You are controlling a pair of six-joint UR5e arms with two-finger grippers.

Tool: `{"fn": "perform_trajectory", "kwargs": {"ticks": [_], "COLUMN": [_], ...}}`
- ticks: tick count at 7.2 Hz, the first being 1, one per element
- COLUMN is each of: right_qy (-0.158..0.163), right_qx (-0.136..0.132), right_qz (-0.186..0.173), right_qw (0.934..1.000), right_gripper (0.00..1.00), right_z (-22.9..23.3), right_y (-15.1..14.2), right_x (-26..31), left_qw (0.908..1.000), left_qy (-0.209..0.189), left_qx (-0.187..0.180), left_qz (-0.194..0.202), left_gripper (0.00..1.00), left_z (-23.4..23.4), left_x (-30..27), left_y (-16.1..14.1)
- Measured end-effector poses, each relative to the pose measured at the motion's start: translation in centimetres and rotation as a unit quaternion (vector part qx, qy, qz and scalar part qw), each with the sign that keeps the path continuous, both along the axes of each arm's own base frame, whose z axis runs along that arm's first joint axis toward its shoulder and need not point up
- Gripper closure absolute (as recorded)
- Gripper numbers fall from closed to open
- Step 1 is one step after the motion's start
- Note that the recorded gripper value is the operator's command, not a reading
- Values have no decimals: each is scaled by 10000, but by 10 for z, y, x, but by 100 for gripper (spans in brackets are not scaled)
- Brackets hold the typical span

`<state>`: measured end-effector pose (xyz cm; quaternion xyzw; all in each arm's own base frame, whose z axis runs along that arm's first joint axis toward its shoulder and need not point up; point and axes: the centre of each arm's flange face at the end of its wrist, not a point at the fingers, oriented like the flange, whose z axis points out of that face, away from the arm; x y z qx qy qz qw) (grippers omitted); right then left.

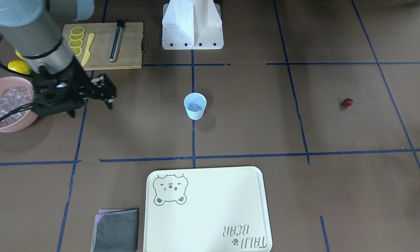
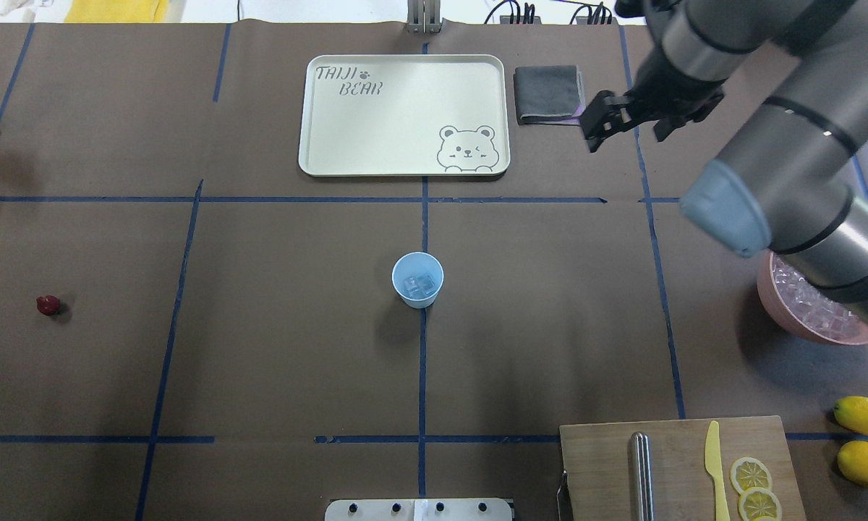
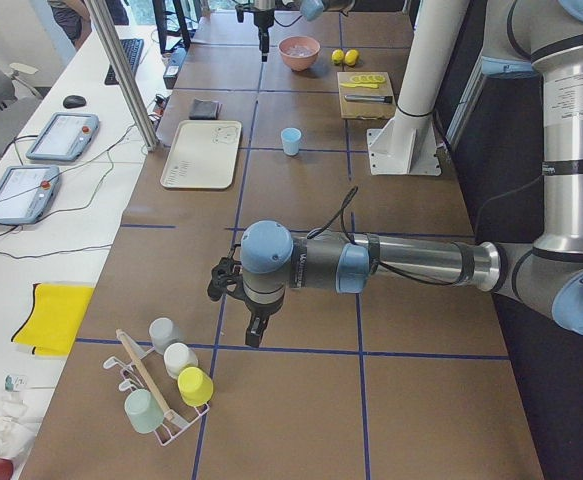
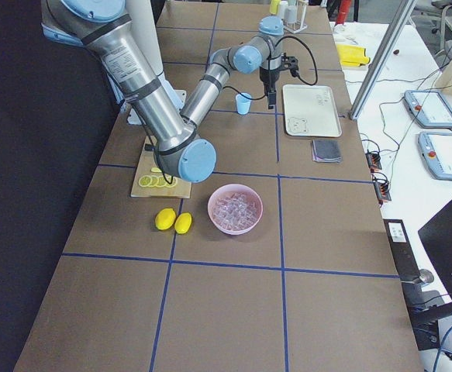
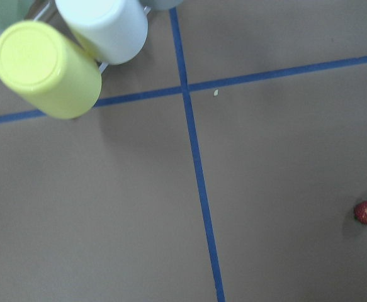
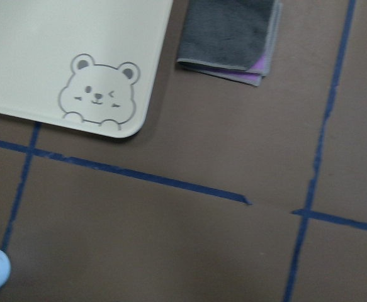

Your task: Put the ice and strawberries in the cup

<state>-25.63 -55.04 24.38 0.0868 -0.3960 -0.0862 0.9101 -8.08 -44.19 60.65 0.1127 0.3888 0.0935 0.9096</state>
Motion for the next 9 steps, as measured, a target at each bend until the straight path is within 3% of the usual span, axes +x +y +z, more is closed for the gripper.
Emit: {"fn": "perform_trajectory", "kwargs": {"ticks": [2, 4, 5, 7, 9], "right_qy": [89, 249, 266, 236, 204], "right_qx": [278, 486, 467, 106, -317], "right_qz": [-371, -728, -775, -570, -305], "right_qw": [9989, 9959, 9955, 9980, 9988], "right_gripper": [0, 0, 0, 0, 0], "right_z": [87, 186, 232, 316, 358], "right_y": [-14, 8, 32, 100, 147], "right_x": [110, 209, 254, 328, 353], "left_qw": [9997, 9996, 9995, 9994, 9993], "left_qy": [-13, -11, -5, 2, 14], "left_qx": [241, 298, 316, 349, 381], "left_qz": [-2, 1, 2, 5, 9], "left_gripper": [0, 0, 0, 0, 0], "left_z": [-8, -11, -12, -15, -22], "left_x": [0, 0, 0, -1, 8], "left_y": [-4, -14, -22, -29, -33]}}
